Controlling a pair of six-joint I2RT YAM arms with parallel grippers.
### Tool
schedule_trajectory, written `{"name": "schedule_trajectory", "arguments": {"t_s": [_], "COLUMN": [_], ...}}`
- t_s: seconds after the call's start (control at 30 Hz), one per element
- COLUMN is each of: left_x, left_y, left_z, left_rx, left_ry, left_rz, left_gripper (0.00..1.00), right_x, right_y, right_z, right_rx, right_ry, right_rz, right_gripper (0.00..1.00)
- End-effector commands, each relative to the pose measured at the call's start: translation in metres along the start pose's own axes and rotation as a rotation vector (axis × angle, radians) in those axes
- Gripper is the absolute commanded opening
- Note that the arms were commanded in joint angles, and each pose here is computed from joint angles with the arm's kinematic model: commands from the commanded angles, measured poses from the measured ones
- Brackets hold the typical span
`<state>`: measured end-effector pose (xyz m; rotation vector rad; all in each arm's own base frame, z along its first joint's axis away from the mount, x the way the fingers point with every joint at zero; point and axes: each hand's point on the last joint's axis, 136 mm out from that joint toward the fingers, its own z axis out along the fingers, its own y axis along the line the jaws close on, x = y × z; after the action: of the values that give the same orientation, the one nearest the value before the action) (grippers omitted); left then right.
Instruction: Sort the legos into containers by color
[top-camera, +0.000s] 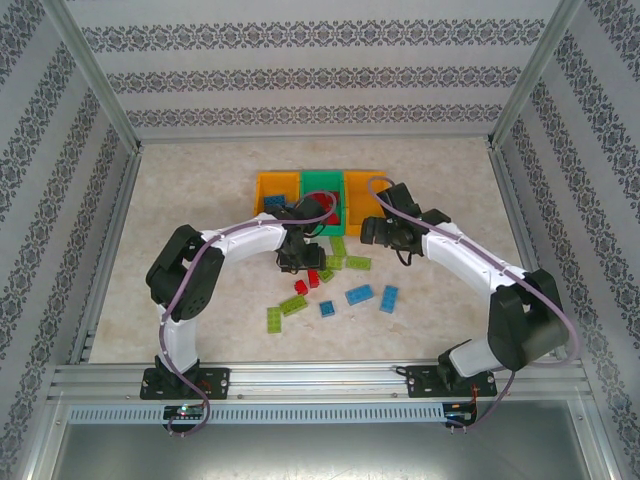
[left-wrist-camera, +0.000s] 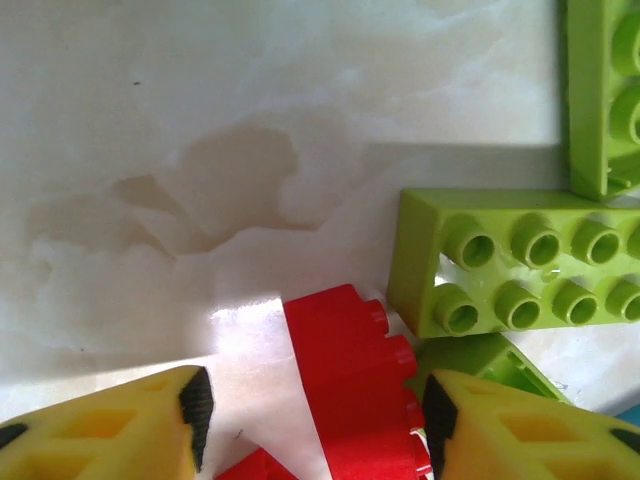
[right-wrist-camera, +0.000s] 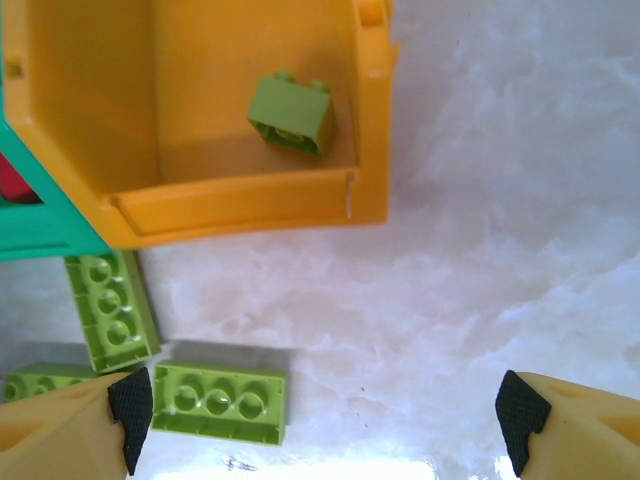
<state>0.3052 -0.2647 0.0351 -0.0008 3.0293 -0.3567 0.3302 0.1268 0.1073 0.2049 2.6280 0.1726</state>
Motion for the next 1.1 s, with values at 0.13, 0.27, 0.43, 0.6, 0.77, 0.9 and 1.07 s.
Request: {"name": "schedule_trajectory", "arguments": {"t_s": [0.13, 0.27, 0.43, 0.6, 0.77, 0.9, 1.07], "left_x": [0.008, 0.01, 0.011, 0.011, 0.009, 0.002, -0.02], "left_y": [0.011, 0.015, 0.026, 0.031, 0.031, 0.027, 0.01], "left_z": [0.003, 0.004, 0.0, -0.002, -0.006, -0.02, -0.054], "left_rx": [-0.077, -0.093, -0.144, -0.166, -0.164, -0.157, -0.126], "left_ry": [0.021, 0.025, 0.022, 0.017, 0.004, -0.032, -0.123], "left_rz": [0.021, 0.028, 0.046, 0.059, 0.062, 0.066, 0.097], "left_gripper": [0.47, 0.41, 0.36, 0.31, 0.27, 0.26, 0.25], "right_x": [0.011, 0.017, 0.023, 0.028, 0.031, 0.033, 0.042], "right_y": [-0.012, -0.015, -0.017, -0.017, -0.019, -0.018, -0.009], "right_z": [0.002, 0.004, 0.008, 0.01, 0.01, 0.009, 0.011], "right_rx": [0.023, 0.034, 0.038, 0.041, 0.041, 0.035, 0.035], "right_ry": [0.015, 0.033, 0.057, 0.073, 0.072, 0.073, 0.091], "right_rz": [-0.09, -0.096, -0.085, -0.09, -0.082, -0.08, -0.149], "right_gripper": [0.91, 0.92, 0.92, 0.92, 0.92, 0.92, 0.92]}}
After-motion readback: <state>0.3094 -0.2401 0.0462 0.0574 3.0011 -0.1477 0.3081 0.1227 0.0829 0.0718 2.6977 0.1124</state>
